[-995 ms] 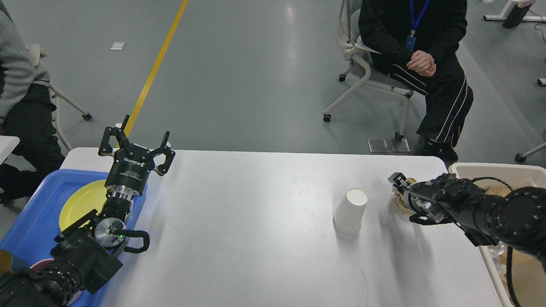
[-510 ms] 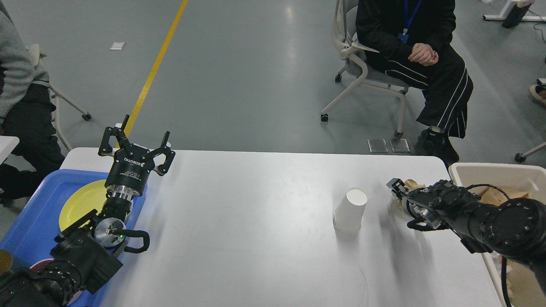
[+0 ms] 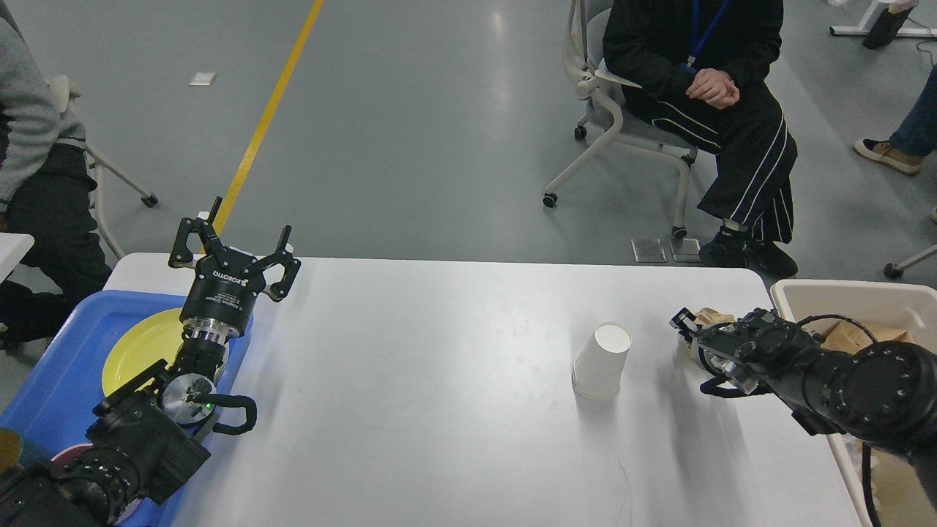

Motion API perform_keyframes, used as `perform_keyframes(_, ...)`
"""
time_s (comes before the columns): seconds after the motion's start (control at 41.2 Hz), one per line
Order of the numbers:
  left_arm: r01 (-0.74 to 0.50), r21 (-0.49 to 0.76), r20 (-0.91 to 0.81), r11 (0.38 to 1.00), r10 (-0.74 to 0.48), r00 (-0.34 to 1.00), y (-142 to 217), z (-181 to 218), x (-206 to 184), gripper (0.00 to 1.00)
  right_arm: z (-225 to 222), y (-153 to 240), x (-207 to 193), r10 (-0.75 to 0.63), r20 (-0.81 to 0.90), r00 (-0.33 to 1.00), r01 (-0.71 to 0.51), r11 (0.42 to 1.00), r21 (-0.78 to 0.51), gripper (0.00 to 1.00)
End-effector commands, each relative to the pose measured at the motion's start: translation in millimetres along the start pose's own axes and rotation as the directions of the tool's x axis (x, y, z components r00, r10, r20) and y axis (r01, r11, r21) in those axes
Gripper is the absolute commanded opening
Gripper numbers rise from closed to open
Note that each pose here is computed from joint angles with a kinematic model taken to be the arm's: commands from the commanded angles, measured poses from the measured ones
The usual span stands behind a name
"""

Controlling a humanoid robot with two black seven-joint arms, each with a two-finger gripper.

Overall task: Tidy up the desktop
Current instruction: 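Lift the paper ball, carry it into the white bin, release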

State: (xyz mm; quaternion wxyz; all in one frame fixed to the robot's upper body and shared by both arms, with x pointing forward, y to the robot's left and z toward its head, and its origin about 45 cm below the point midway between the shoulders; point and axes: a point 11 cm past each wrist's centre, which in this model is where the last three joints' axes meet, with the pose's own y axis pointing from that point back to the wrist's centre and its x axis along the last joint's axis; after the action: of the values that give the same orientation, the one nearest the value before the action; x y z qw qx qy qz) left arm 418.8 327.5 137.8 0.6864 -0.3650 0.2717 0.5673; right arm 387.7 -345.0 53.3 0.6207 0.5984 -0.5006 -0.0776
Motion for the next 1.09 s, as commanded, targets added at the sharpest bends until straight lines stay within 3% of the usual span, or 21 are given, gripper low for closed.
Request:
perform_keyframes(0.0, 0.000, 0.000, 0.000, 1.000, 0.000, 1.000, 0, 0, 0, 0.99, -4, 0, -3, 0.025, 0.004, 1.000, -0.025, 1.000, 0.008, 0.00)
perform_keyframes(0.51, 0.000, 0.000, 0.000, 1.000, 0.000, 1.000, 0, 0, 0, 0.99, -3, 2, 3, 0.048, 0.002, 0.999, -0.048, 0.999, 0.001, 0.00)
perform_keyframes(0.753, 0.000, 0.000, 0.000, 1.000, 0.000, 1.000, 0, 0, 0, 0.99, -5, 15, 35, 0.066, -0.046, 0.997, -0.065, 0.998, 0.005, 0.00)
perform_keyframes(0.898, 0.000, 0.000, 0.000, 1.000, 0.000, 1.000, 0, 0, 0, 0.99, -16, 50, 75, 0.035, -0.052, 0.998, -0.033, 0.999, 0.031, 0.00)
perform_keyframes(1.068, 0.000, 0.000, 0.000, 1.000, 0.000, 1.000, 0, 0, 0, 0.99, -38, 116, 101, -0.087, -0.152, 0.985, 0.101, 0.991, 0.090, 0.00)
